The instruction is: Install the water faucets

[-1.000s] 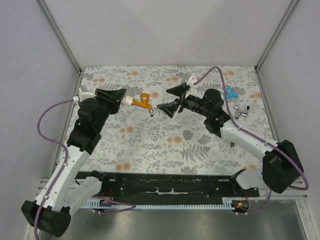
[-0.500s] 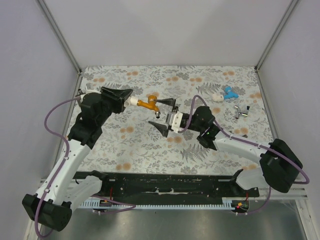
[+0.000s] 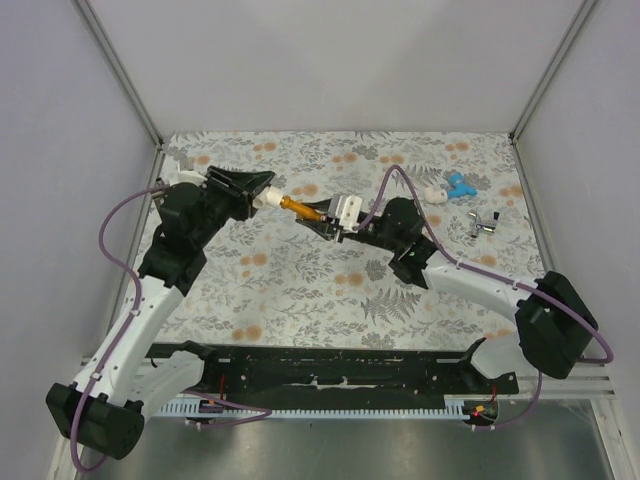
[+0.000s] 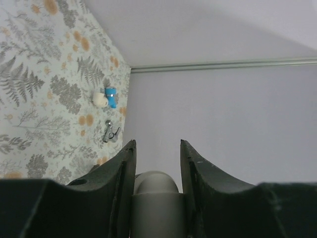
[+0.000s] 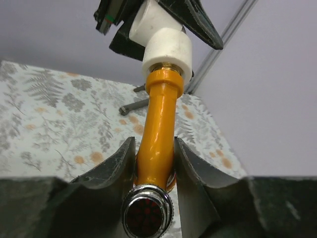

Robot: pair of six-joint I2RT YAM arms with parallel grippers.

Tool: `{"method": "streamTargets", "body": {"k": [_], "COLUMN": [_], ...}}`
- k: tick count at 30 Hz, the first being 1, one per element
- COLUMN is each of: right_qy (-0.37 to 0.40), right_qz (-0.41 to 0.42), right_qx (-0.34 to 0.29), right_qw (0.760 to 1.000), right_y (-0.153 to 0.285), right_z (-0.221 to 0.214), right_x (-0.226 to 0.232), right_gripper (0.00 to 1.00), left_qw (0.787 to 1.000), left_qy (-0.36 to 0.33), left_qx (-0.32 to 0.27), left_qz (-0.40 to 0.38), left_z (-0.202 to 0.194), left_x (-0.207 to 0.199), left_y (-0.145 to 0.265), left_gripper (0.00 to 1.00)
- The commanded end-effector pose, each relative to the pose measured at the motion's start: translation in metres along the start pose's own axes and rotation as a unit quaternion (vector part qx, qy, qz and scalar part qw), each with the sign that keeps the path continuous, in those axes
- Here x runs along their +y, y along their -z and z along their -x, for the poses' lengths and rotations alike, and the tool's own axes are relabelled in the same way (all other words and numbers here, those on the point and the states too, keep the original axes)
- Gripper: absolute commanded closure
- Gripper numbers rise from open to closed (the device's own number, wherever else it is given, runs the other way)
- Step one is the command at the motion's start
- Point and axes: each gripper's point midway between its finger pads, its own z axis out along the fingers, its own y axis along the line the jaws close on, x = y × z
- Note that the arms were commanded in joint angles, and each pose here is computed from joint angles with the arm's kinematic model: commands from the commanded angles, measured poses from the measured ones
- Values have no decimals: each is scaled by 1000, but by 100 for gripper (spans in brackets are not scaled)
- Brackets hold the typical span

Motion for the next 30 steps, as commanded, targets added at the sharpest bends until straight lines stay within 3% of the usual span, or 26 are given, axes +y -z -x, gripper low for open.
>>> {"method": "streamTargets", "body": {"k": [1, 4, 6, 9, 12, 14, 16, 19, 22, 23, 30], "right_qy": [-153, -244, -321, -449, -575, -650, -672, -662, -655, -636, -523], "right_qz": [39, 70, 80, 78, 114, 155, 193, 201, 179, 172, 101], "right_qx": [-19, -51, -67, -66, -38, -7, -7, -30, 12, 21, 154], "right_qw": [987, 966, 941, 888, 809, 744, 715, 721, 734, 752, 832], "right_y": [1, 5, 6, 6, 1, -3, -4, 2, 6, 9, 32], "right_z": [36, 56, 66, 71, 69, 70, 80, 86, 66, 61, 21], "right_x": [5, 2, -5, -23, -33, -31, -30, -36, -34, -33, -25], "right_gripper": [69, 83, 100, 100, 100, 100, 100, 100, 100, 100, 100], "left_qw": [987, 971, 957, 916, 864, 832, 813, 796, 782, 775, 715], "left_qy": [-35, -85, -129, -209, -296, -360, -413, -480, -537, -556, -668], "left_qx": [-6, -26, -47, -81, -109, -100, -80, -69, -80, -78, -30], "left_qz": [-159, -220, -255, -333, -391, -410, -403, -362, -307, -289, -206], "left_z": [2, 5, 6, 4, -3, -15, -25, -26, -16, -14, -7], "left_x": [-69, -83, -89, -101, -106, -105, -96, -81, -70, -66, -59], "left_y": [16, 21, 26, 44, 63, 69, 65, 57, 61, 63, 83], "left_gripper": [98, 98, 98, 98, 98, 98, 98, 94, 63, 52, 38]}}
